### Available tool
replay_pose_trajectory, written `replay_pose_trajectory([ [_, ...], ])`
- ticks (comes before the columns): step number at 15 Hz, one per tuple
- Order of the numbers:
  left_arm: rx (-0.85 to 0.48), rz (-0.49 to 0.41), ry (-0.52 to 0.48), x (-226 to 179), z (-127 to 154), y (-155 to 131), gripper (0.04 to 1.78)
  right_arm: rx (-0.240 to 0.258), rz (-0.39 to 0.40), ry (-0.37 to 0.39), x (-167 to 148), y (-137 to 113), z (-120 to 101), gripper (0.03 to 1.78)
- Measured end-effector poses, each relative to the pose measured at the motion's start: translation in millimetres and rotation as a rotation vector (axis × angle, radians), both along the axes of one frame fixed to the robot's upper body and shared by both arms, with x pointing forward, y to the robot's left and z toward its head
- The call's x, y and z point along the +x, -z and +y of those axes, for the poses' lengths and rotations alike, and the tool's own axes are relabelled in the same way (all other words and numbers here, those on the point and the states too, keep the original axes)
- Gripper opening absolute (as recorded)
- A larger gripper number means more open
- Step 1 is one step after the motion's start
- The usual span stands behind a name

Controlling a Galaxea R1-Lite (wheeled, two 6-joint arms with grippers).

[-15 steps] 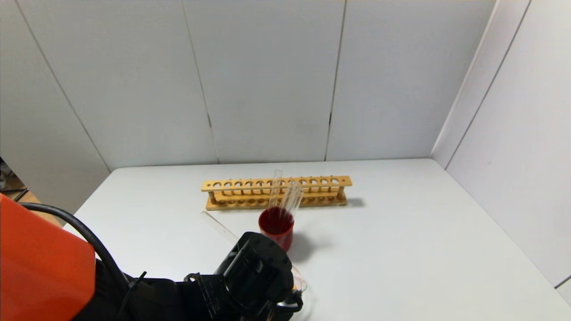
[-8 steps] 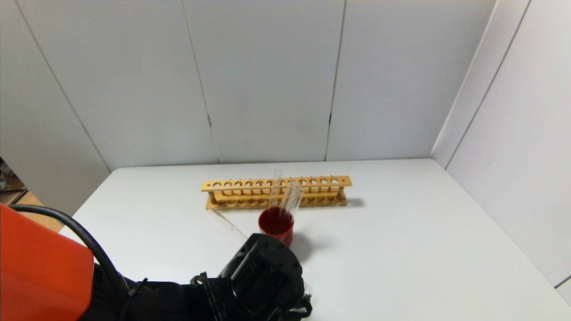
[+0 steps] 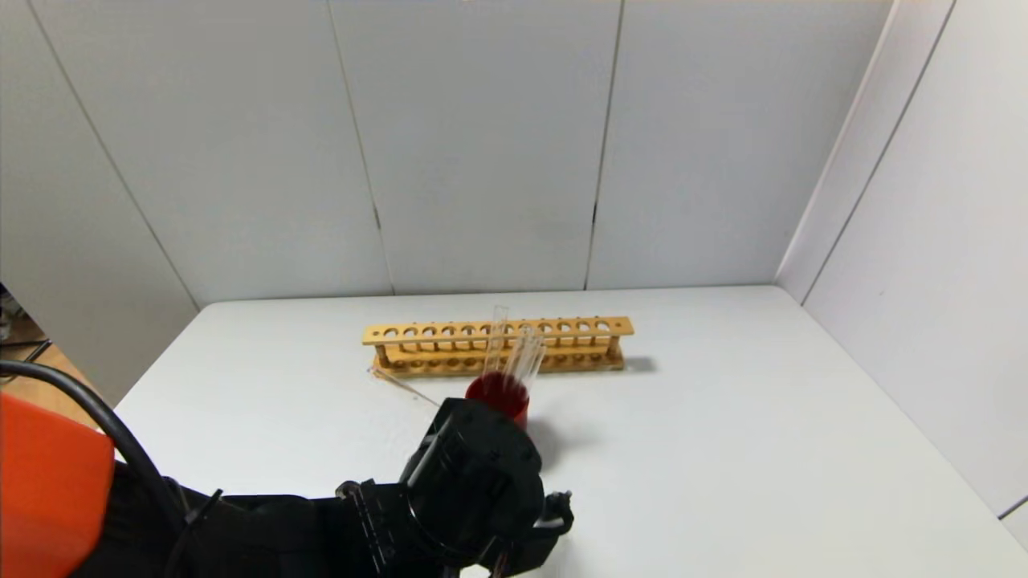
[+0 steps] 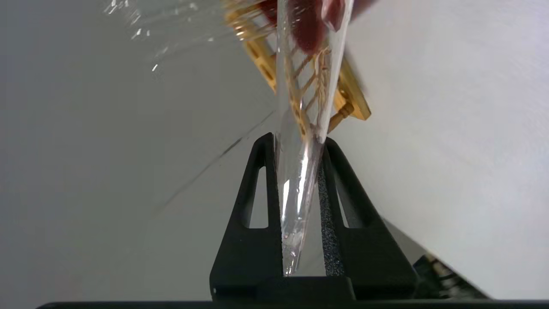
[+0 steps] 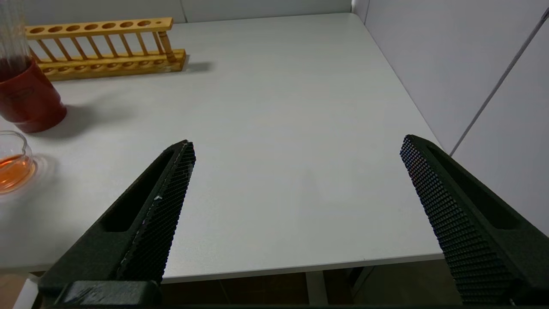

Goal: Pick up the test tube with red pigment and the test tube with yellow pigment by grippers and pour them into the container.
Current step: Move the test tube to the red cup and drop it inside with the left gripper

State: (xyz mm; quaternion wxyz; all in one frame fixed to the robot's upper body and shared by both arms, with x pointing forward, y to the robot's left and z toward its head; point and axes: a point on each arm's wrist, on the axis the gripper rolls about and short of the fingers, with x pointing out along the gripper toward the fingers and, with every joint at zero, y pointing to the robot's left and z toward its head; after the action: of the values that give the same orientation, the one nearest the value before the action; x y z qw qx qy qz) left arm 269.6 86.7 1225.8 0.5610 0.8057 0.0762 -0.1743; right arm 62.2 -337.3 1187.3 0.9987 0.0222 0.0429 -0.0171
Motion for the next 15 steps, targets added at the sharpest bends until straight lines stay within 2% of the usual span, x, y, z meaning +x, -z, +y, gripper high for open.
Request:
replay_pose_trajectory([
  [4,-0.399,-0.111,-0.096,16.2,-7.8,-62.6,0.30,0.000,0.000,0.000,0.0,0.0,0.0,1.75],
  [7,-0.752,-0.193,-0.159,27.8,-11.5,-114.2,0.30,0.000,0.000,0.000,0.0,0.0,0.0,1.75],
  [10,-1.110,-0.251,-0.230,41.7,-6.8,-154.1,0.30,0.000,0.000,0.000,0.0,0.0,0.0,1.75],
  [13,-1.421,-0.232,-0.315,50.1,0.5,-157.1,0.30,0.000,0.000,0.000,0.0,0.0,0.0,1.75],
  [15,-1.596,-0.161,-0.392,51.0,3.9,-138.0,0.30,0.000,0.000,-0.001,0.0,0.0,0.0,1.75],
])
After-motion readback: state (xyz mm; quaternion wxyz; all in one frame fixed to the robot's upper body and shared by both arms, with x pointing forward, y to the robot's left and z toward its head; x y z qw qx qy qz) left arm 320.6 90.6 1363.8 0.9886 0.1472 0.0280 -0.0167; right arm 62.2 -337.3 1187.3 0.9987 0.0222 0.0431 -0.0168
